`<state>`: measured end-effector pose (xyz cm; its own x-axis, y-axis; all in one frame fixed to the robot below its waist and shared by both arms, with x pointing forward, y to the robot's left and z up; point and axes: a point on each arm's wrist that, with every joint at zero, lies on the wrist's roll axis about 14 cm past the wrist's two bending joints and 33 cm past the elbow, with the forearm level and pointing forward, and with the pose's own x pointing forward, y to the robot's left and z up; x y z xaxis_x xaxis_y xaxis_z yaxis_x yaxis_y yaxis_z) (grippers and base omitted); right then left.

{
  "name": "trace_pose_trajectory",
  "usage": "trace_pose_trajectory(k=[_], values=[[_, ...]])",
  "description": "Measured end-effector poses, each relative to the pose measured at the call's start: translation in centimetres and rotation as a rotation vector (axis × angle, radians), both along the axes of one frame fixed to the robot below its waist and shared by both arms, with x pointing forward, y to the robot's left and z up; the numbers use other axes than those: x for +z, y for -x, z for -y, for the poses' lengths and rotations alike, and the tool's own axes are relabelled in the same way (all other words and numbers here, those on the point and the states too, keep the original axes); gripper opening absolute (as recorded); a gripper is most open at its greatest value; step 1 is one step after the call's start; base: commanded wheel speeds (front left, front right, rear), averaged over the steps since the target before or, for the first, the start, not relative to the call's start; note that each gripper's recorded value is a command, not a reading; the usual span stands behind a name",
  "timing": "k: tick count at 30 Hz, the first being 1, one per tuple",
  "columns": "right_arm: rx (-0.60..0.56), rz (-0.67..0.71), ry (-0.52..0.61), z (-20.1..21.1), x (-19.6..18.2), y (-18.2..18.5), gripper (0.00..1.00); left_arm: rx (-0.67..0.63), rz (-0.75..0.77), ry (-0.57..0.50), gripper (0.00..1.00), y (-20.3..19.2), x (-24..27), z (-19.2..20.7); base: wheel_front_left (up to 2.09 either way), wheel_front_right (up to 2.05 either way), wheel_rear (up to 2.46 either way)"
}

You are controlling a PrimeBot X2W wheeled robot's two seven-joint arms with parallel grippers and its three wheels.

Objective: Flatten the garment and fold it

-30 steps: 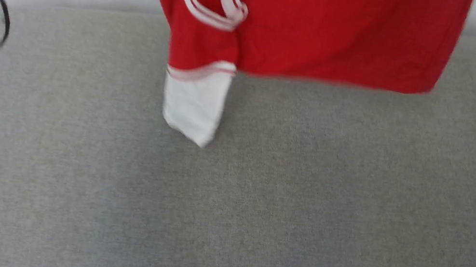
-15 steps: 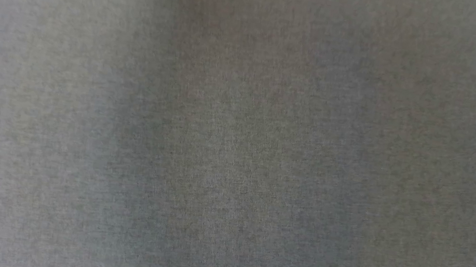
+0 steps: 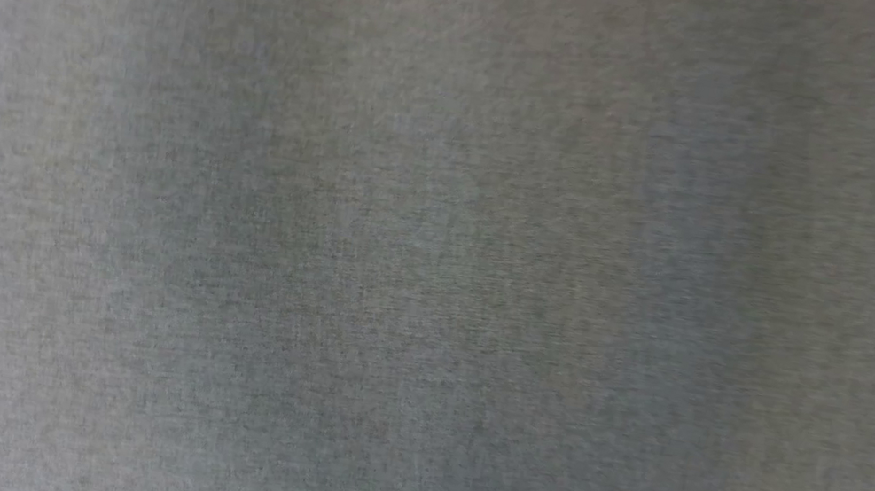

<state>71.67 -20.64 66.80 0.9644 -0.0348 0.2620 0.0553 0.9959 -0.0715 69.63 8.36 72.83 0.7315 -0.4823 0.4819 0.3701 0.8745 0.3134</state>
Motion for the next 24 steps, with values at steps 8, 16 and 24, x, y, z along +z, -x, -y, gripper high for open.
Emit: trace_pose_trajectory(k=[8,16,24], values=[[0.092,-0.048,0.074,-3.7,-7.4,-2.2,0.0,-0.12,-0.131,-0.007,0.0,0.4,-8.6,0.9,0.0,0.0,0.0],[0.221,-0.055,-0.025,-6.7,-10.8,0.0,0.0,-0.185,-0.251,0.014,0.0,4.7,-12.9,-1.0,0.0,0.0,0.0],[0.18,-0.134,-0.132,-0.9,-14.4,7.8,0.0,-0.228,-0.389,0.105,0.0,11.6,-15.3,-2.4,0.0,0.0,0.0]])
